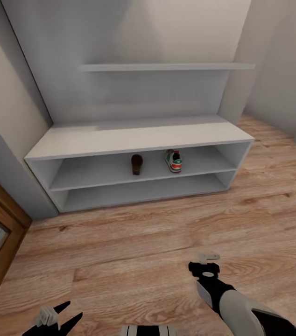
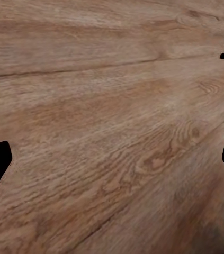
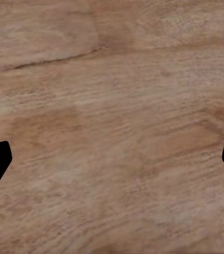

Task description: Pick up the two gym shoes and the two sandals from the corridor floor and place them onto the hallstand (shoe rack) in the corridor, making sure they are on the rack and not on the floor. Arrange them so the two gym shoes are next to each other and the two sandals are next to each other.

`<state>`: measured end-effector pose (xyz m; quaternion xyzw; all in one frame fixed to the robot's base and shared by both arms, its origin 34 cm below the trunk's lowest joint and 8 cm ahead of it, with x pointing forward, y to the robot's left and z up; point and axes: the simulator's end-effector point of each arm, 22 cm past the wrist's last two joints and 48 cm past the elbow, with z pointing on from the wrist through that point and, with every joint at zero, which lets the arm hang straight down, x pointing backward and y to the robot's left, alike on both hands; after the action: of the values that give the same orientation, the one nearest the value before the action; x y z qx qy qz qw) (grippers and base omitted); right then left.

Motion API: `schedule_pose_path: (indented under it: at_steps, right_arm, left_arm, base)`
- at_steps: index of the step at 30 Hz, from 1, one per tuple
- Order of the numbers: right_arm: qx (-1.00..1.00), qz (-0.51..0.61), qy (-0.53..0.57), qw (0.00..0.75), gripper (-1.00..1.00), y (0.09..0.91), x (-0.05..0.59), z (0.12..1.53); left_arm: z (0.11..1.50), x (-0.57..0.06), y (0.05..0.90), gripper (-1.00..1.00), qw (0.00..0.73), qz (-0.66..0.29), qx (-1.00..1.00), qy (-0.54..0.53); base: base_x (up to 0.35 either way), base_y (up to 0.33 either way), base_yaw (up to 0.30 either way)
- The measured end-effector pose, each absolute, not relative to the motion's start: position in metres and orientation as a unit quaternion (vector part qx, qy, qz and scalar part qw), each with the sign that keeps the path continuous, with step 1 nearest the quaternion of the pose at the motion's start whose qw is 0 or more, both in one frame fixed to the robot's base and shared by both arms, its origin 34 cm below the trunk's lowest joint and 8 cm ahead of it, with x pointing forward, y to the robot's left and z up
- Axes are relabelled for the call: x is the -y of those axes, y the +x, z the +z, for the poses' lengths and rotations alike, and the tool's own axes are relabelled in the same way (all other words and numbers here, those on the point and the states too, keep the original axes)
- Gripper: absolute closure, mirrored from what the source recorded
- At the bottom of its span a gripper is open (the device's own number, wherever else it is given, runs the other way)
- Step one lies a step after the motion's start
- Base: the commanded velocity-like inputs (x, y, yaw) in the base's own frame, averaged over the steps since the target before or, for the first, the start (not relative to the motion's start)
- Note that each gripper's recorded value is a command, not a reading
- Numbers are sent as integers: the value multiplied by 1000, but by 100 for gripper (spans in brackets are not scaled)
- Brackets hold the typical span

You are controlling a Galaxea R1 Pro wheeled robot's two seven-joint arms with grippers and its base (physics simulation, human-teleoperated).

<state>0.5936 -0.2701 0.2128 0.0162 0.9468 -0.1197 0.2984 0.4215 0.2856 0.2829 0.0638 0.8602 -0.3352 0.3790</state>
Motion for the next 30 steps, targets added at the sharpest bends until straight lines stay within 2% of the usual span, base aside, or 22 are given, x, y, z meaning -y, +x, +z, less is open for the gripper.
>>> schedule_pose_path:
  at_steps: [7, 9, 21, 30]
  right_arm:
    - [-937, -127, 8, 326, -100, 600, 297, 216]
    - [-935, -127, -1, 331, -100, 575, 315, 204]
    - [-936, -79, -24, 341, -100, 451, 316, 165]
    - [-934, -79, -24, 349, -100, 437, 315, 164]
  left_arm:
    - [268, -300, 424, -100, 379, -295, -876, 40]
    - [258, -307, 423, -100, 381, -271, -883, 30]
    - [223, -342, 403, -100, 375, -184, -908, -31]
    - [215, -359, 391, -100, 373, -163, -911, -71]
  base:
    - [0, 0, -236]
    - [0, 0, -231]
    - [0, 0, -215]
    - [0, 0, -195]
